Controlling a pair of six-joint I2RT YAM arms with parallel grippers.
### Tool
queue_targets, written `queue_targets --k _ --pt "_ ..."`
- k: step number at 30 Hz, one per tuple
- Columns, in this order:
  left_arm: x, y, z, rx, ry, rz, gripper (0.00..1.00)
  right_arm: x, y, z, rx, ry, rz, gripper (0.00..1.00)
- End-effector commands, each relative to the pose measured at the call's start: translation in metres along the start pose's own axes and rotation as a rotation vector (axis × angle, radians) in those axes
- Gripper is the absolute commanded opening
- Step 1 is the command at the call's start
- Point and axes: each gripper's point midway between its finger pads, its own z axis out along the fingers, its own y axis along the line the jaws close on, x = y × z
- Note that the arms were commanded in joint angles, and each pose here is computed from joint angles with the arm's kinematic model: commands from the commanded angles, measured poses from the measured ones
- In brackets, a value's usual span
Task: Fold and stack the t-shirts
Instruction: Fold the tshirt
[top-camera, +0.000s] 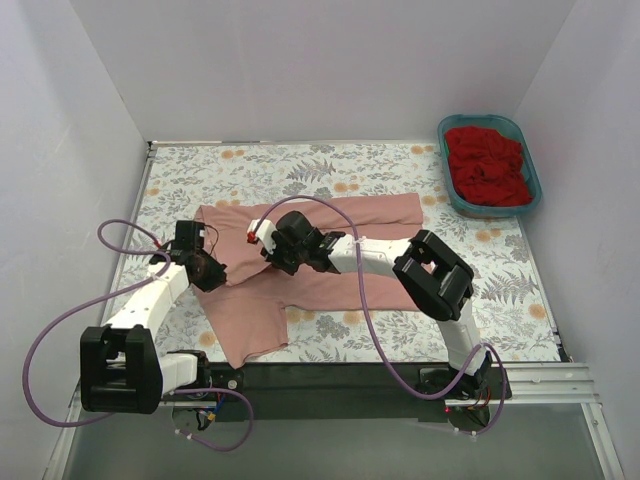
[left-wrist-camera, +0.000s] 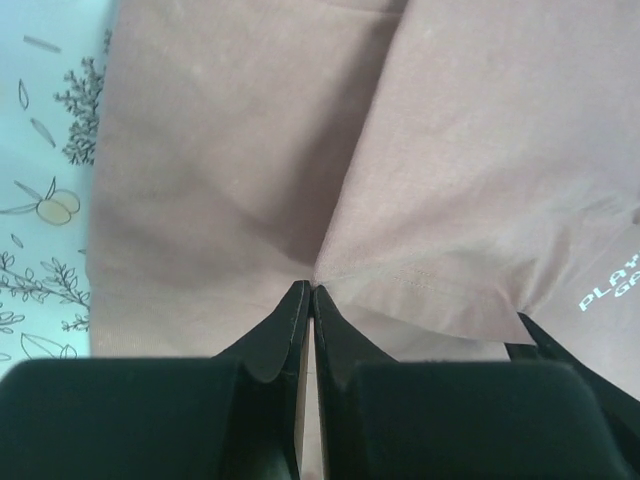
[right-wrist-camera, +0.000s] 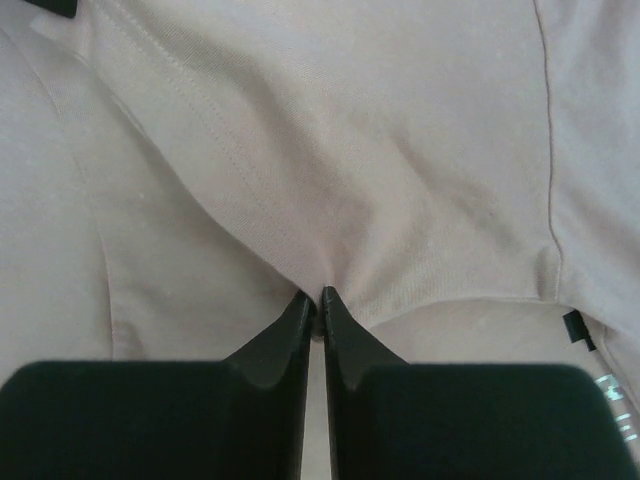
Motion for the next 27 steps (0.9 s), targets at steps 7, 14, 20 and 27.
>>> queue_targets --k 7,14,20,27 --pt "0.004 0.010 -0.011 -0.001 -0.018 -0.075 0.34 -0.018 0.000 -0.019 -0.009 -0.033 0.037 0.49" --pt "-0.054 -0.024 -0.032 0.062 -0.195 -0.055 0.60 -0.021 -0.084 -0.082 0.165 -0.105 0.226 0.67" --pt "-0.109 -0.065 0.000 0.071 -0.291 -0.055 0.48 0.042 -0.190 -0.138 0.377 -0.120 0.603 0.63" --pt "-0.173 -0.099 0.054 0.039 -0.368 -0.062 0.34 0.125 -0.255 -0.179 0.484 -0.117 0.920 0.58"
